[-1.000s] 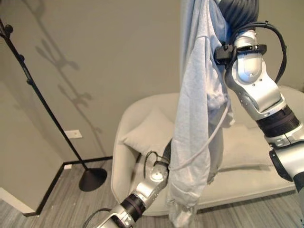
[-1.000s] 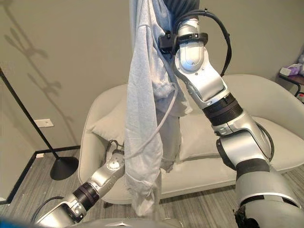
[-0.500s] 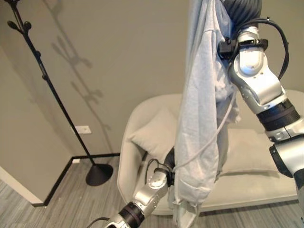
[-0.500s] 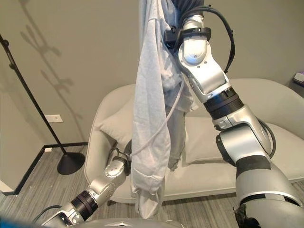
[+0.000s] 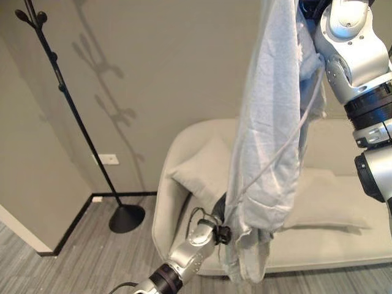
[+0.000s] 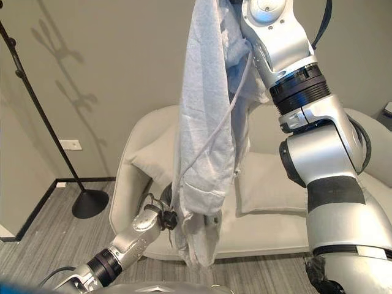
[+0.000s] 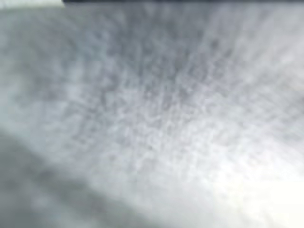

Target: Hang the clothes on the sofa on the clothes rack.

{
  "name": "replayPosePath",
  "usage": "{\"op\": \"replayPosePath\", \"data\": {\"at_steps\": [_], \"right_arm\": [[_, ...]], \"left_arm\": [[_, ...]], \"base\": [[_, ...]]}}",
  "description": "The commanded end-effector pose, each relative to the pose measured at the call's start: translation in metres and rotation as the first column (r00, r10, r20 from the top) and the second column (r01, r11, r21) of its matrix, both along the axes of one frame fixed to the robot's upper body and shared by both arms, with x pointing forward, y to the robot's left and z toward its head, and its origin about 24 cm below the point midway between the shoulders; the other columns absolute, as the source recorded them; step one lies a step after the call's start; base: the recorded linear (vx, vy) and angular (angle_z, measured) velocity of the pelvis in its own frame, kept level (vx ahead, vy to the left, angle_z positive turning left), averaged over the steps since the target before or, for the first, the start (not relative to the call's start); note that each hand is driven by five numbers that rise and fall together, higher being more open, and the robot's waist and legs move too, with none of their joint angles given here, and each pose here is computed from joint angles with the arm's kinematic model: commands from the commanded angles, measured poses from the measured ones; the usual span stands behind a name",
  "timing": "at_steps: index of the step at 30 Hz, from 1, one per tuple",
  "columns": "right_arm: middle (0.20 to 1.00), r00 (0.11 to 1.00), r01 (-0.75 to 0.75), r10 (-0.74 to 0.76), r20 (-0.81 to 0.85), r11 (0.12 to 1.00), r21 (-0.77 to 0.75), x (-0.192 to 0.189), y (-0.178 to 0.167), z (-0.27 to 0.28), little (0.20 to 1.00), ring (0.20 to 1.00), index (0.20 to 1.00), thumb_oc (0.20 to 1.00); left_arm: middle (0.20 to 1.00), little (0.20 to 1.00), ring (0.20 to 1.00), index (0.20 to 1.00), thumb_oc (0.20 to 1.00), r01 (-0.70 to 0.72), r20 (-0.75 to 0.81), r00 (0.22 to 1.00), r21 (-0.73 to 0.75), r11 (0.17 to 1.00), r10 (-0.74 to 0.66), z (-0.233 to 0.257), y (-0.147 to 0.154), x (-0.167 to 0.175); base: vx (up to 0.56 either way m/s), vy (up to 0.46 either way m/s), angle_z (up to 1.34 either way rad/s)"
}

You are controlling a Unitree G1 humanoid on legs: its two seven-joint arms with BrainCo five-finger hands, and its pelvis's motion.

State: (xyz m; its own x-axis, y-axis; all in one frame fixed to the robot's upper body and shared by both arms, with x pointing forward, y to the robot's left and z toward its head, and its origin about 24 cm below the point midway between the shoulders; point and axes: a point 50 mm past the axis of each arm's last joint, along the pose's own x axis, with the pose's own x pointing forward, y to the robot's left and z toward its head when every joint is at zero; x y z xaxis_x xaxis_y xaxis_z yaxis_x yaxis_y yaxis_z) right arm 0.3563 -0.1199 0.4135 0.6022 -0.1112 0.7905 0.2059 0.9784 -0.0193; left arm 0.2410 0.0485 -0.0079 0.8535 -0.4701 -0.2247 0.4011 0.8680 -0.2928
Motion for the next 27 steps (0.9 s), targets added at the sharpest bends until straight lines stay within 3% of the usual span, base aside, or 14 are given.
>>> {"op": "replayPosePath", "data": {"at_steps": [1, 14, 21, 22, 27], "right_arm": [[0.2, 0.993, 0.004, -0.006, 0.116, 1.0, 0.018, -0.018, 0.007, 0.046, 0.2, 0.2, 0.2, 0.2], [0.2, 0.989, -0.125, 0.131, 0.066, 0.989, -0.083, -0.017, 0.07, 0.022, 0.2, 0.2, 0.2, 0.2], [0.2, 0.992, -0.122, 0.125, 0.037, 0.989, -0.08, -0.012, 0.073, 0.018, 0.2, 0.2, 0.2, 0.2], [0.2, 0.993, -0.115, 0.117, 0.02, 0.991, -0.072, -0.009, 0.071, 0.015, 0.2, 0.2, 0.2, 0.2], [0.2, 0.996, -0.089, 0.089, 0.007, 0.995, -0.054, -0.004, 0.058, 0.014, 0.2, 0.2, 0.2, 0.2]], "left_arm": [[1.0, 1.0, 1.0, 1.0, 1.0, 0.034, 0.087, 0.996, -0.082, 0.996, -0.027, 0.022, -0.008, 0.006], [1.0, 1.0, 1.0, 1.0, 1.0, 0.239, 0.169, 0.957, -0.004, 0.971, -0.235, 0.037, -0.065, 0.008], [1.0, 1.0, 1.0, 1.0, 1.0, 0.272, 0.172, 0.948, -0.012, 0.962, -0.267, 0.039, -0.072, 0.006], [0.2, 0.2, 0.2, 0.2, 0.2, 0.266, 0.162, 0.952, -0.013, 0.964, -0.26, 0.038, -0.07, 0.007], [0.2, 0.2, 0.2, 0.2, 0.2, 0.206, 0.13, 0.97, 0.004, 0.978, -0.205, 0.029, -0.06, 0.012]], "base": [[0.0, 0.012, -0.03], [0.0, 0.0, 0.0], [0.0, 0.0, 0.0], [0.0, 0.0, 0.0], [0.0, 0.0, 0.0]]}}
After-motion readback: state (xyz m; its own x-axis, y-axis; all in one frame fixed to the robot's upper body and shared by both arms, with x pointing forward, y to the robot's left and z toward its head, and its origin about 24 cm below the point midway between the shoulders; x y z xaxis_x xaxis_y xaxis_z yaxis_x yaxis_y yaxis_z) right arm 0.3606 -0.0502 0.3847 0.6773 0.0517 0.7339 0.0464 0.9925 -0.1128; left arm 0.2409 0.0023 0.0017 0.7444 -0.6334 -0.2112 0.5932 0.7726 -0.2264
